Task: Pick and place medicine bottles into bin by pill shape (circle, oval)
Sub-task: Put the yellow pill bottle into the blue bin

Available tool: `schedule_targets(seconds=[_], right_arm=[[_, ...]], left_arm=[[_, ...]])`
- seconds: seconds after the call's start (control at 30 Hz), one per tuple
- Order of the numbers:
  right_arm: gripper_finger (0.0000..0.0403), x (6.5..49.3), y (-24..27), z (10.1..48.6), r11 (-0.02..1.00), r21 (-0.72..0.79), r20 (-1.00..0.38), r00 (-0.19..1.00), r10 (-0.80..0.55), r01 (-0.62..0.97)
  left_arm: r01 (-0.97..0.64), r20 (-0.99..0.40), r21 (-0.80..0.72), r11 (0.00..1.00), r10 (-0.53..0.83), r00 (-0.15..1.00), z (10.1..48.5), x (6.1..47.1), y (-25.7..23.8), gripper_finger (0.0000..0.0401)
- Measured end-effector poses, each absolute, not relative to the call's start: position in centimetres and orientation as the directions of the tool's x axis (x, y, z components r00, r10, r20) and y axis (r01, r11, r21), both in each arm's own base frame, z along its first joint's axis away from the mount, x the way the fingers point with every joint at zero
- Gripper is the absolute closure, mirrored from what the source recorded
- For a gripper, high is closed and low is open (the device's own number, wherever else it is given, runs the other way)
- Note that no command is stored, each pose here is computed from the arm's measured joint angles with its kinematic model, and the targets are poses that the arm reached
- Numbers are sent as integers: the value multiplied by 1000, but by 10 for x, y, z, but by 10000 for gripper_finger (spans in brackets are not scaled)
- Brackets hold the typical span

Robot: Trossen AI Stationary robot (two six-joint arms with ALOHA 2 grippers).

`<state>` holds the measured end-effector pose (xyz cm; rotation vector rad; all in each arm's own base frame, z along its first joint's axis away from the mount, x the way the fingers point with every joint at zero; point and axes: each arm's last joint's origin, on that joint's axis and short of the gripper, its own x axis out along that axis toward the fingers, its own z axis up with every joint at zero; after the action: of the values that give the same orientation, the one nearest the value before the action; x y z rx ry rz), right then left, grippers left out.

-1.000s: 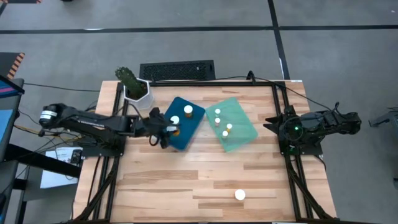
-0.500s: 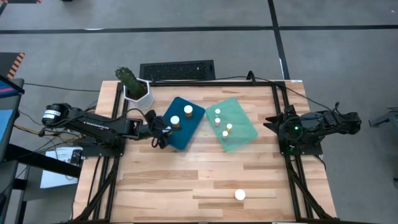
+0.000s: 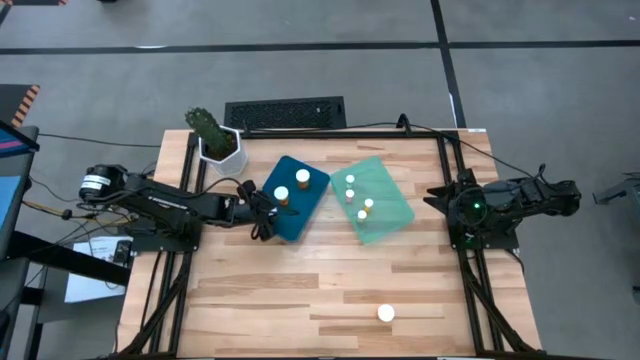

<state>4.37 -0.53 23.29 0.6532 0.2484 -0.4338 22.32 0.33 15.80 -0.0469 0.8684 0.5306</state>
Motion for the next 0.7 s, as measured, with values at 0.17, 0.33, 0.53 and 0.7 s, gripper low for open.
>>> schedule_targets(seconds=[0.17,0.33,0.53,0.7], right_arm=[[143,44,-5,233,710,531,-356,882,-310,463],[143,44,-5,233,710,531,-356,882,-310,464],[143,44,-5,233,710,531,-356,882,-310,464],[143,44,-5,233,710,530,-356,882,-310,464]], left_arm=[[-475,-740,164,865,426,521,158,223,6,188],[-520,-739,175,836,460,491,156,221,12,167],[-501,-755,142,854,421,503,156,222,12,128],[-501,-761,137,854,415,499,157,222,12,101]])
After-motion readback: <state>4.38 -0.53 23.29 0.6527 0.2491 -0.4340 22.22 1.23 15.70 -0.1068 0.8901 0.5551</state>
